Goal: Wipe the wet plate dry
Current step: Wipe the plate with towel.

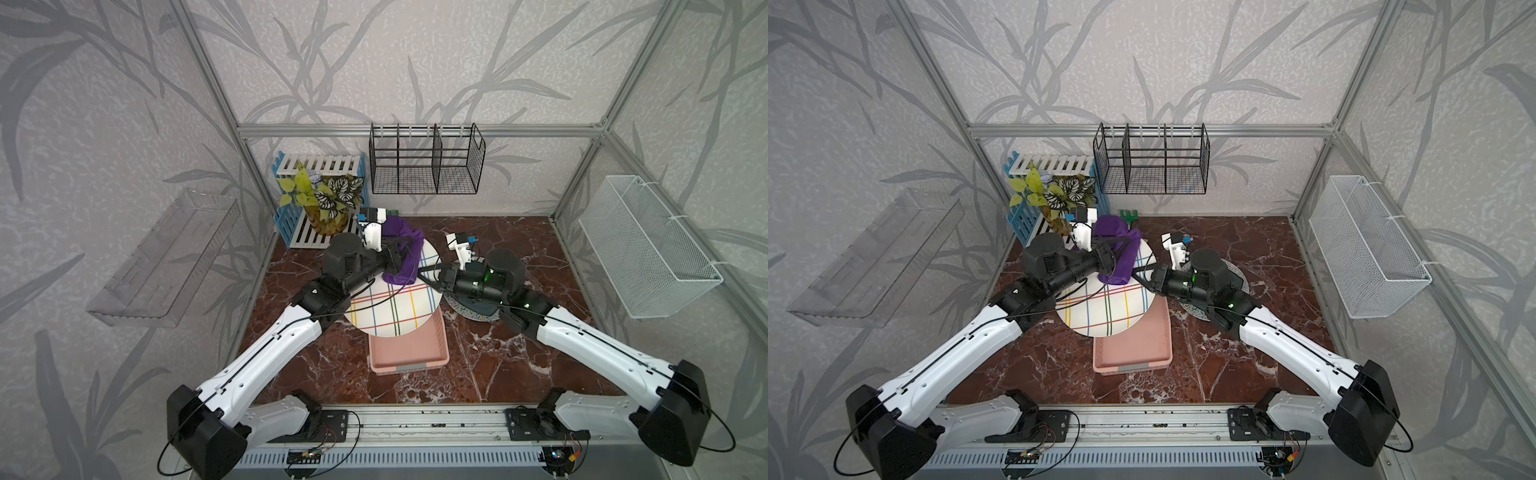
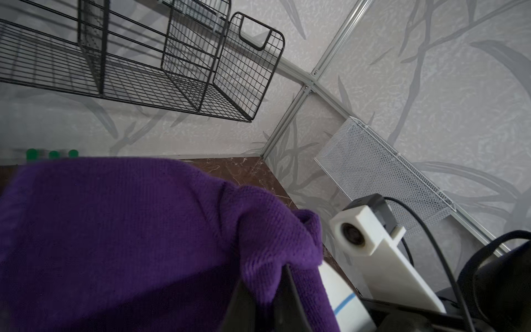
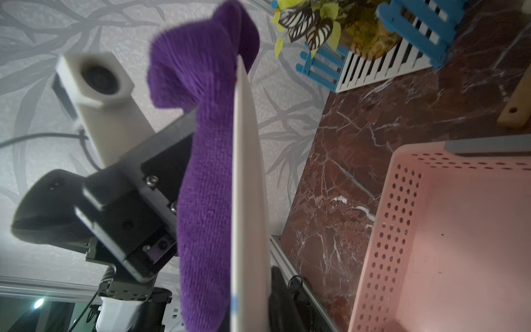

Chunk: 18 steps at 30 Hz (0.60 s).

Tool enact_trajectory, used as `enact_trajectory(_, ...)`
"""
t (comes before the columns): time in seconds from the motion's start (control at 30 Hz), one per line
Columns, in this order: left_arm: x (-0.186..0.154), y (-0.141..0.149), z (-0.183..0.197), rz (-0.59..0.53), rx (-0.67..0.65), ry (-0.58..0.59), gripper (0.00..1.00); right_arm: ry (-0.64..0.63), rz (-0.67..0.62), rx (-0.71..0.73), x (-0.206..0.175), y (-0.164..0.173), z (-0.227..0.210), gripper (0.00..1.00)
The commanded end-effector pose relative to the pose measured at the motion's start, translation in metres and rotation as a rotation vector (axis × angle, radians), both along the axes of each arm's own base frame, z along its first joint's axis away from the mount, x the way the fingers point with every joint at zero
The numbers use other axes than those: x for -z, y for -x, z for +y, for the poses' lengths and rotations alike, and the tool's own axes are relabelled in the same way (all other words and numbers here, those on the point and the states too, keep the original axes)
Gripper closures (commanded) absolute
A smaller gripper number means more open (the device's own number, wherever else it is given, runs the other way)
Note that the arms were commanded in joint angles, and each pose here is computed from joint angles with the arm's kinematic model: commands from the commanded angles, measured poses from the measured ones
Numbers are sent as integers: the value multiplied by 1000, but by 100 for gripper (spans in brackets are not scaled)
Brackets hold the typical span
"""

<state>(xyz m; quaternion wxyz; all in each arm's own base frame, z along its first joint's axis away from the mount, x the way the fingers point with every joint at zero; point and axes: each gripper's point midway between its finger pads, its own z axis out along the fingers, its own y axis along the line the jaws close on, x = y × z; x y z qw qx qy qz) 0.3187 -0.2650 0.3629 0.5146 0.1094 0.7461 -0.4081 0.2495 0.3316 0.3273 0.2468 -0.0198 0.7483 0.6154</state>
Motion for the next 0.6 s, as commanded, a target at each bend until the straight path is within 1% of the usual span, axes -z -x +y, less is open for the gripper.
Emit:
enact_trajectory(0.0, 49, 20, -32, 101, 142, -131, 100, -230, -320, -73, -103, 33, -8, 100)
enact_trajectory(0.07, 56, 35, -49, 92, 209, -158, 100, -213, -293, 14, -94, 16, -26, 100)
enact_trajectory(0.13, 72, 46, -54, 114, 235, -189, 100, -233, -261, 92, -96, 0, -49, 100)
enact_trajectory(0.23, 100, 54, -47, 164, 224, -212, 100, -279, -256, 199, -108, -18, -87, 100)
enact_trajectory(0.3, 113, 58, -38, 183, 208, -234, 100, -299, -286, 223, -122, -18, -100, 100)
enact_trajectory(0.4, 126, 55, -22, 204, 139, -284, 100, -323, -309, 168, -135, -9, -94, 100)
enact_trajectory(0.47, 127, 41, -5, 213, 57, -320, 100, -353, -336, 84, -147, 5, -81, 100)
enact_trajectory(0.53, 117, 30, 2, 204, 32, -306, 100, -352, -368, 24, -152, 18, -66, 100)
enact_trajectory(0.57, 107, 28, -3, 177, 59, -293, 100, -336, -365, 7, -149, 22, -59, 100)
